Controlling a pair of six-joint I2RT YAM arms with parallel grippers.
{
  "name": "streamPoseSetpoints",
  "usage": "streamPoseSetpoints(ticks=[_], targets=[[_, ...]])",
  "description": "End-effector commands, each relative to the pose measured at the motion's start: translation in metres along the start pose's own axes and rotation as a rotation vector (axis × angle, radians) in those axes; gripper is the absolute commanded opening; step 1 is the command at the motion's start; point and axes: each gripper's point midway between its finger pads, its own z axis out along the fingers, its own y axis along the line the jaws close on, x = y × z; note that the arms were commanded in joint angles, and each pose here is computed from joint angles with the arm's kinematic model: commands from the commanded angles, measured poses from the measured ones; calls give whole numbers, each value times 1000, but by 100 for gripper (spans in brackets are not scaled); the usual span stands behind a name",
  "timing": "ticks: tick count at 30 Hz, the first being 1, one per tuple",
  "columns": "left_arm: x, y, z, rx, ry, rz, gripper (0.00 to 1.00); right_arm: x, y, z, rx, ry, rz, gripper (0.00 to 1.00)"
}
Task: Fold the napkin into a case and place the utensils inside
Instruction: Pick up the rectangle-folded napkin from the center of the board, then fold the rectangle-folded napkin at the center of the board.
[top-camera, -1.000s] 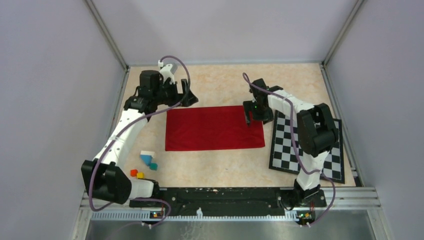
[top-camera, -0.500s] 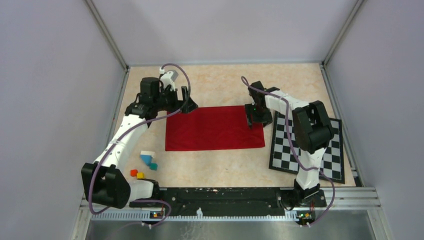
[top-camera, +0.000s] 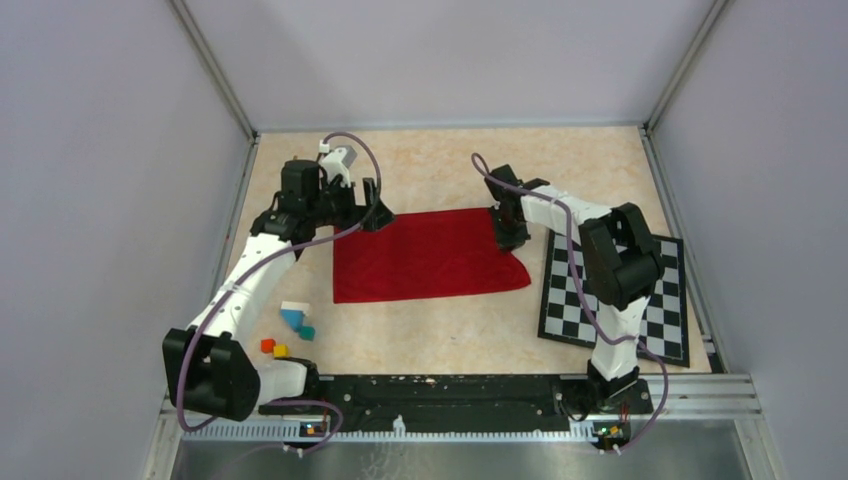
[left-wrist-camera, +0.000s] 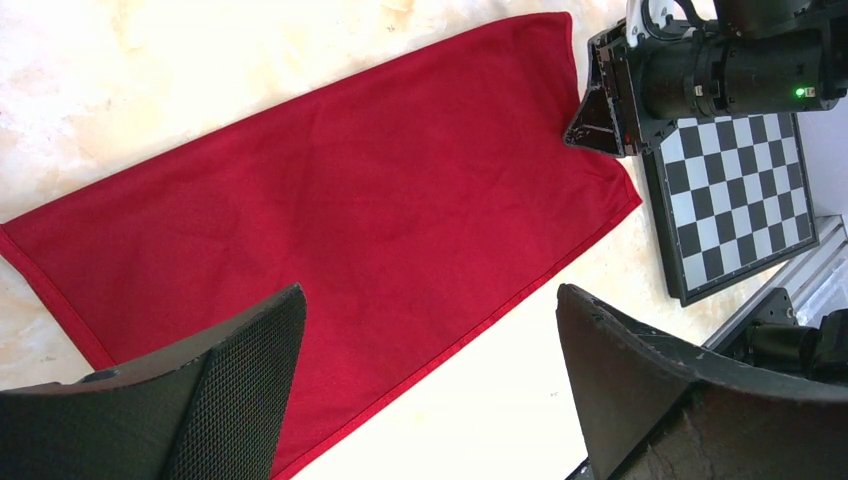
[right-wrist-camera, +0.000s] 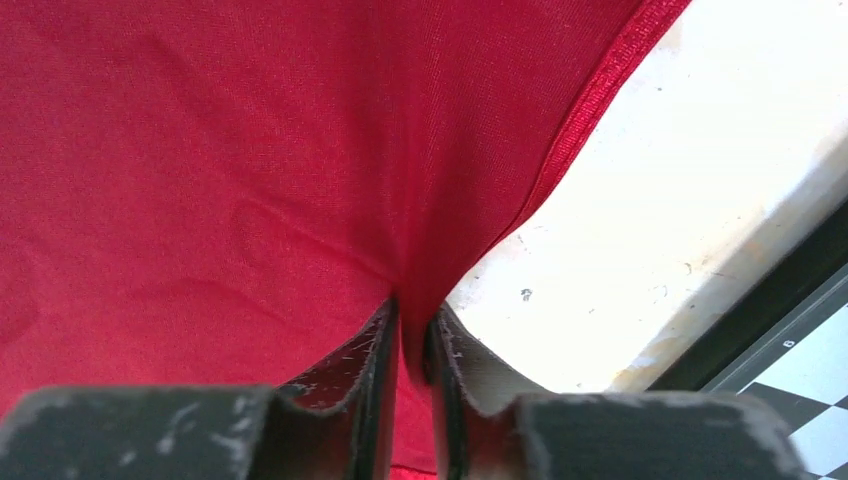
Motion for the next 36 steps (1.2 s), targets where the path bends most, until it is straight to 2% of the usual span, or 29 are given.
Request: streamPoseSetpoints(ticks=[1, 2, 5, 10, 17, 24, 31, 34, 36], targets=[[-10, -5, -5, 13, -57, 57, 98, -2, -8, 13, 71, -22, -16, 10], [-8, -5, -4, 15, -53, 53, 98, -10, -7, 5, 66, -50, -25, 0], [-5, -2, -3, 8, -50, 40, 99, -29, -6, -24, 35, -111, -101, 0], [-1, -4, 3, 35, -37, 17, 99, -35, -24, -49, 92, -83, -234, 0], [3, -4, 7, 51, -18, 1, 99, -42, -55, -81, 174, -117, -304, 0], [7, -5, 9, 66, -13, -10, 98, -46, -95, -102, 368, -121, -349, 0], [12, 2, 9, 23, -12, -50, 99, -48, -57, -101, 305, -135, -403, 0], [24, 19, 9, -83, 11, -211, 99, -46, -25, -99, 242, -129, -421, 0], [37, 18, 9, -65, 23, -288, 98, -43, -2, -97, 198, -123, -432, 0]])
